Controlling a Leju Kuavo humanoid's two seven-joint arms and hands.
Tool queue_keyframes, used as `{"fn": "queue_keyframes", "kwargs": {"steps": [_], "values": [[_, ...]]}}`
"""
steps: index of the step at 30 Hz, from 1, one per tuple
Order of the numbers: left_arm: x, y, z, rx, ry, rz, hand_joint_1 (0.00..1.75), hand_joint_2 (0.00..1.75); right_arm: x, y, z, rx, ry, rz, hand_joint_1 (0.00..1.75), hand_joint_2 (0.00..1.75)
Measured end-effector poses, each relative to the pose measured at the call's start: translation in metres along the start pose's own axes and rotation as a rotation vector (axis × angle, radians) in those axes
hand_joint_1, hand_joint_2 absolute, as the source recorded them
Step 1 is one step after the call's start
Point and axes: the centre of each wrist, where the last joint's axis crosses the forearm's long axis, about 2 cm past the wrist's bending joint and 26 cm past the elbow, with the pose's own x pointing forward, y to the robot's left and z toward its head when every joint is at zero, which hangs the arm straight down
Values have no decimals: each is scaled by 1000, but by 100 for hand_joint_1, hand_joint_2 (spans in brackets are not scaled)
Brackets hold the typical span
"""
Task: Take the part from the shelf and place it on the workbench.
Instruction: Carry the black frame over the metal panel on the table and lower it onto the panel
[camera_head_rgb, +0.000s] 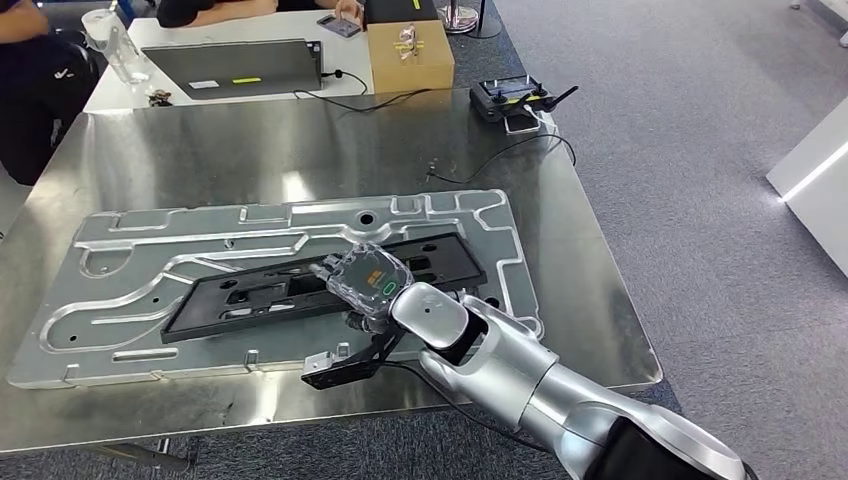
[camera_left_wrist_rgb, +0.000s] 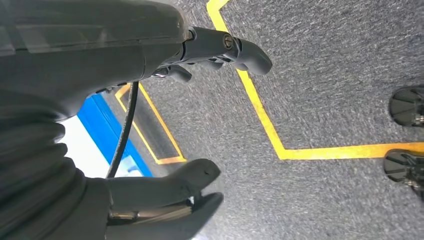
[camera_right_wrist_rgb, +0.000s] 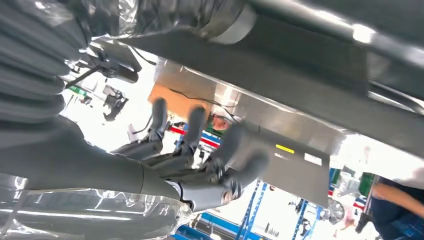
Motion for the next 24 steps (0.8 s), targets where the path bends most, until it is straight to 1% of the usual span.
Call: {"fn": "queue_keyframes", "kwargs": {"steps": [10, 24], "values": [[-1, -1, 0, 2, -4, 11, 0, 0, -7, 6, 5, 18, 15, -5, 0, 0], [0, -5, -3, -5, -8, 14, 0, 0, -5, 5, 6, -4, -18, -33, 0, 0]]}}
